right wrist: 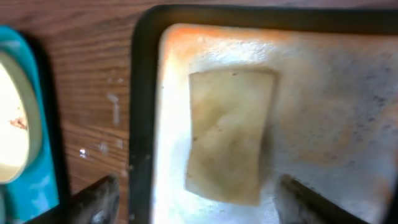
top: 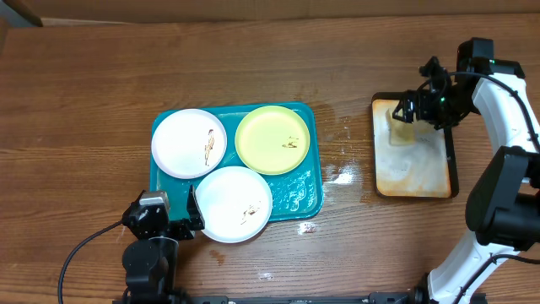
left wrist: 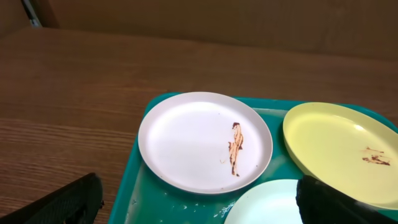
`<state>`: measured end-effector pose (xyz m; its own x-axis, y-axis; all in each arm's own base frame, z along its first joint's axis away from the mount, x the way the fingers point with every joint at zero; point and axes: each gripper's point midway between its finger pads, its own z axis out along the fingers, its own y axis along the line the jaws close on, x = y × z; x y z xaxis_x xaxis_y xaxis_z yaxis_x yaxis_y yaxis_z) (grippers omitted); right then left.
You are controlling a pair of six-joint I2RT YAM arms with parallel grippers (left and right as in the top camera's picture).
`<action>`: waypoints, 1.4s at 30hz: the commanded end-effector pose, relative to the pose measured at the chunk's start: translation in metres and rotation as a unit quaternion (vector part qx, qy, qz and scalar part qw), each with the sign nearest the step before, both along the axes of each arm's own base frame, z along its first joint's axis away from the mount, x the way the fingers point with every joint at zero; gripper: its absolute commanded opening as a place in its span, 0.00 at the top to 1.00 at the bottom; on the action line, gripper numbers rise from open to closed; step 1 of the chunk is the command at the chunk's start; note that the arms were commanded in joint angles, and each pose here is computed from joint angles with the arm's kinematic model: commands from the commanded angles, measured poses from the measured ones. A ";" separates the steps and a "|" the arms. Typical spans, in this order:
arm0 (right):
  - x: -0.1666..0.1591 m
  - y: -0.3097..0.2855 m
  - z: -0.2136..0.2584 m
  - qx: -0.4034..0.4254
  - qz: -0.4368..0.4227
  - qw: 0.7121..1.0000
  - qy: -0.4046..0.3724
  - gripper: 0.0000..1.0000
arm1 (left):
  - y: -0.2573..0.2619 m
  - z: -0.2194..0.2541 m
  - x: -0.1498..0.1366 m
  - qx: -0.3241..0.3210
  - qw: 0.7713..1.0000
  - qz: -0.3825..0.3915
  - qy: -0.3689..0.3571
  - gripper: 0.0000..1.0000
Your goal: Clean dirty plates on tray and stack at the side
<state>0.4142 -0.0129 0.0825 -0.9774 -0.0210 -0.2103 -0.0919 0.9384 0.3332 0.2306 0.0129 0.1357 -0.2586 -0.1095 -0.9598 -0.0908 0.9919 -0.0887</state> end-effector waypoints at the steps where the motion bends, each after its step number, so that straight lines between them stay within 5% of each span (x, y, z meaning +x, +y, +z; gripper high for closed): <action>1: 0.008 0.006 0.021 0.017 0.029 0.999 -0.041 0.16 | 0.001 0.001 0.000 -0.003 1.000 0.001 -0.006 0.00; 6: 0.004 0.008 0.020 0.017 0.054 0.997 -0.043 0.00 | 0.001 0.001 0.000 -0.003 1.000 0.001 -0.006 0.00; 11: 0.001 0.009 0.013 0.019 0.062 0.997 -0.037 0.09 | 0.001 0.001 0.000 -0.003 1.000 0.002 -0.006 0.00; 21: -0.012 0.009 -0.018 0.022 0.060 0.998 0.005 0.00 | 0.001 0.001 0.000 -0.003 1.000 0.002 -0.006 0.00; 42: -0.029 0.001 -0.053 -0.007 0.053 0.998 0.029 0.10 | 0.001 0.001 0.000 -0.003 1.000 0.002 -0.006 0.00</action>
<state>0.3850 -0.0097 0.0319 -0.9795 -0.1335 -0.1511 -0.1774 0.9270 0.3306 0.2306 0.0129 0.1357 -0.2586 -0.1095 -0.9598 -0.0908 0.9919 -0.0887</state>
